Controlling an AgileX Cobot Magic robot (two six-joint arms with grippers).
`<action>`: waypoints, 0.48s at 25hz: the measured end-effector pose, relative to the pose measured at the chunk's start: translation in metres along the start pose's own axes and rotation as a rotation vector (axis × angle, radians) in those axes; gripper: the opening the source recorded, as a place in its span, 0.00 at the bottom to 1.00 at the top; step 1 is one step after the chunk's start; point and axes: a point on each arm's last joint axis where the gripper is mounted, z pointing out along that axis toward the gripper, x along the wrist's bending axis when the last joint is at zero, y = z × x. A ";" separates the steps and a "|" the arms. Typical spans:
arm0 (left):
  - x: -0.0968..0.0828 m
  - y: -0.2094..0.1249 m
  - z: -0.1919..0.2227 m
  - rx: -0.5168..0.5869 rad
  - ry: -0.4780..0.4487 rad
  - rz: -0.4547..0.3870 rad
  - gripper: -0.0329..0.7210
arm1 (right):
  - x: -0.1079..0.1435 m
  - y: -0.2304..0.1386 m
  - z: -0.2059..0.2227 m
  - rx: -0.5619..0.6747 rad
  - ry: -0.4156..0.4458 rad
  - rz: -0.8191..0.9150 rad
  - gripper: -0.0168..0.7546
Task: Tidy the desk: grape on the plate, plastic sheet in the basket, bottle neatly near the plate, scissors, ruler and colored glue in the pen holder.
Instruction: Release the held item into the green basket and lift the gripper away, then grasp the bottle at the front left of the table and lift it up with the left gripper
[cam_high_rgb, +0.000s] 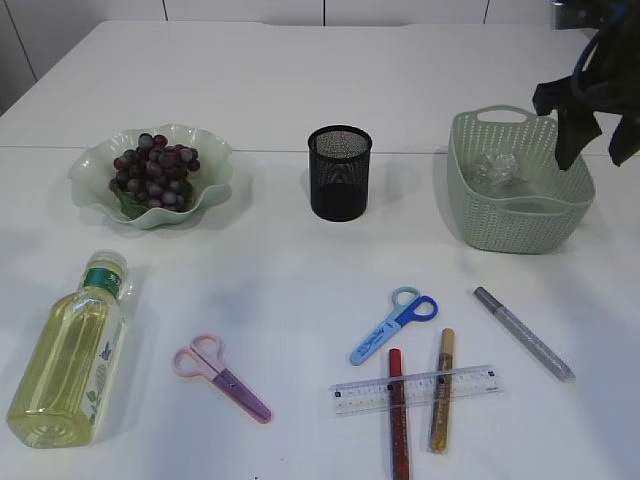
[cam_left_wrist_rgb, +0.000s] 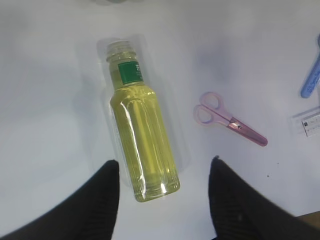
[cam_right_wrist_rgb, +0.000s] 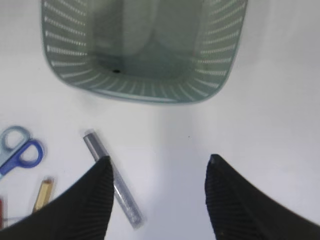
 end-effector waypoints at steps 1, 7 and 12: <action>0.000 0.000 0.000 -0.002 0.000 0.000 0.59 | 0.000 -0.005 -0.005 -0.002 0.006 -0.009 0.62; 0.000 0.002 0.000 -0.021 0.000 0.000 0.59 | -0.003 -0.055 -0.030 0.013 0.017 -0.039 0.61; 0.000 0.003 0.000 -0.031 -0.004 -0.002 0.59 | -0.005 -0.099 -0.049 -0.009 0.033 -0.034 0.61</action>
